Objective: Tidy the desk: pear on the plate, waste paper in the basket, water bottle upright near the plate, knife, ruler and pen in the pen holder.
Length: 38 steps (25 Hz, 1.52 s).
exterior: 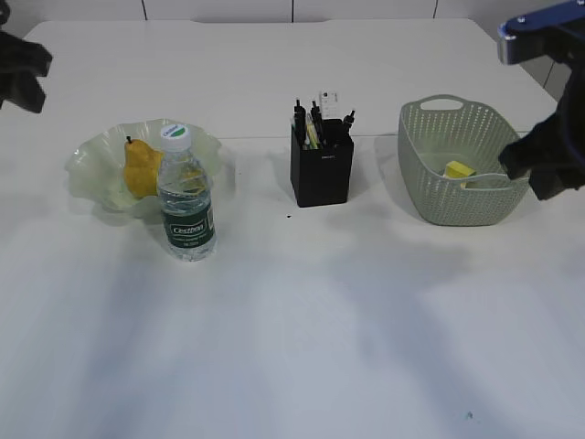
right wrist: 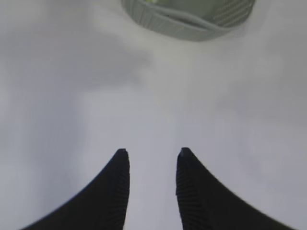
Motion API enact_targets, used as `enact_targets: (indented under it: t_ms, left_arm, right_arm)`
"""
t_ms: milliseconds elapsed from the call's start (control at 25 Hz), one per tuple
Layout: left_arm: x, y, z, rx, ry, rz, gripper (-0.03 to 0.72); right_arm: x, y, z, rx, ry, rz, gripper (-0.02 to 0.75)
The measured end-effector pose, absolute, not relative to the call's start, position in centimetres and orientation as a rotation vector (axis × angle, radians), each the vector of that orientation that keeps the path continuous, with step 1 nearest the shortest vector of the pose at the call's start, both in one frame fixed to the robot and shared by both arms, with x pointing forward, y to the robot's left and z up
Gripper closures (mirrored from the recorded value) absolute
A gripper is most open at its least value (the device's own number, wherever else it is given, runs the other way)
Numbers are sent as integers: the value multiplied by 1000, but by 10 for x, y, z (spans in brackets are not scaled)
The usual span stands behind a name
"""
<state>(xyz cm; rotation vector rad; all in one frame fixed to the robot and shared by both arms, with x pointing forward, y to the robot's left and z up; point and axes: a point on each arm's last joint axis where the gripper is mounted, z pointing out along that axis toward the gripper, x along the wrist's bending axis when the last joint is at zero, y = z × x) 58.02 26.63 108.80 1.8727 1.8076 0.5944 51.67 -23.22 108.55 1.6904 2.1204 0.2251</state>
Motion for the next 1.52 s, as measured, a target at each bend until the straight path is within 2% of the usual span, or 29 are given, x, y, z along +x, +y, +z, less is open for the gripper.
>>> enact_targets:
  t_ms: [200,400,520,760,840,1040,1200,1520]
  left_arm:
    - [558,298,1075,1750,1929,589,371]
    - [537,304,1065,1716,1976,551,371]
    - [525,303,1063,1714,1981,541,368]
    - [504,303,1070,1690,1964,565,264]
    - [499,304,1073,1677,1972,575,251]
    - [486,307,1086,1664,1972,628,245]
    - [476,307,1093,1660,1971,636,245]
    - [448,309,1102,1696,2005,633,245]
  right_arm:
    - [528,-228,1105,1673,2078,299,472]
    - [534,-226,1112,1656,2057,357,372]
    - [539,-225,1105,1656,2069,328,352]
    - [551,-232,1086,1716,2069,287,348]
    - [552,-240,1081,1754,2053,281,347]
    - [544,-272,1051,1914,2020,169,347]
    - [526,-278,1034,1977,2035,150,349]
    - [492,-273,1047,1994,1982,394,377]
